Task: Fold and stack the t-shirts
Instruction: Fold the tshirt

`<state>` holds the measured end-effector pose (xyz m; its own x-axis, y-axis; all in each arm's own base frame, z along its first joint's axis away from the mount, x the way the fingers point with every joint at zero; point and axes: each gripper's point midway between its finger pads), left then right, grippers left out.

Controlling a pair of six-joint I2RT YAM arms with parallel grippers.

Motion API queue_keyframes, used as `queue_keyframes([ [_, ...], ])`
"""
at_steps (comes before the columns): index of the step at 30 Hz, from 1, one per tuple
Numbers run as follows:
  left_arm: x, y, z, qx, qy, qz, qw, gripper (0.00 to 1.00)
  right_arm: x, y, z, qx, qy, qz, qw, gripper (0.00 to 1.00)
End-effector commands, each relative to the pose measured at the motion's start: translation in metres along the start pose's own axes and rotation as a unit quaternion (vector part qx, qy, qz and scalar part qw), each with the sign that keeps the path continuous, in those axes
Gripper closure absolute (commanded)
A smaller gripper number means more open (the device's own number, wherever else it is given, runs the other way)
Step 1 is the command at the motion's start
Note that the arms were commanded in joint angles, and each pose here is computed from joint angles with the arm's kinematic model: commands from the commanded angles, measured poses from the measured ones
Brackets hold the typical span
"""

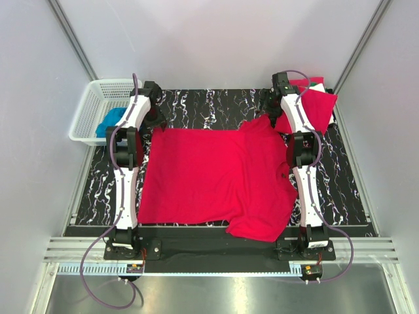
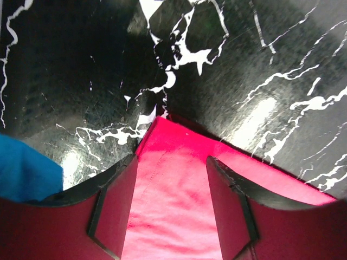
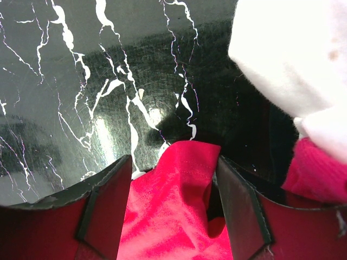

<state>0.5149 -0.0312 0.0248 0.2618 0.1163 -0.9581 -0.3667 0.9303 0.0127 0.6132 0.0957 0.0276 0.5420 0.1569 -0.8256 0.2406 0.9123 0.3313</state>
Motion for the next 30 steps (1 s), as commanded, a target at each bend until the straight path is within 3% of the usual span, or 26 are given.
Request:
queue_keyframes([
  [1,0.003,0.017,0.01,-0.031,0.002,0.013,0.999,0.39,-0.011,0.008,-0.012,-0.003,0.025,0.006,1.0,0.3],
  [30,-0.015,0.023,0.041,-0.052,-0.046,-0.002,0.998,0.4,-0.008,0.008,-0.016,-0.002,0.031,0.01,0.999,0.29],
])
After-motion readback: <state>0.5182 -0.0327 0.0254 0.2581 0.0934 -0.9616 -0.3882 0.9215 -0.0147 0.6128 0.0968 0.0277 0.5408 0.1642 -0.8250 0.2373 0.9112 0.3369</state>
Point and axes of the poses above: each gripper's point midway between its finger pads, its own x axis out along the fingers, its own y axis along the line the jaws close on, z = x × y, and after that the axes turned 8 degrees about x, right-handed
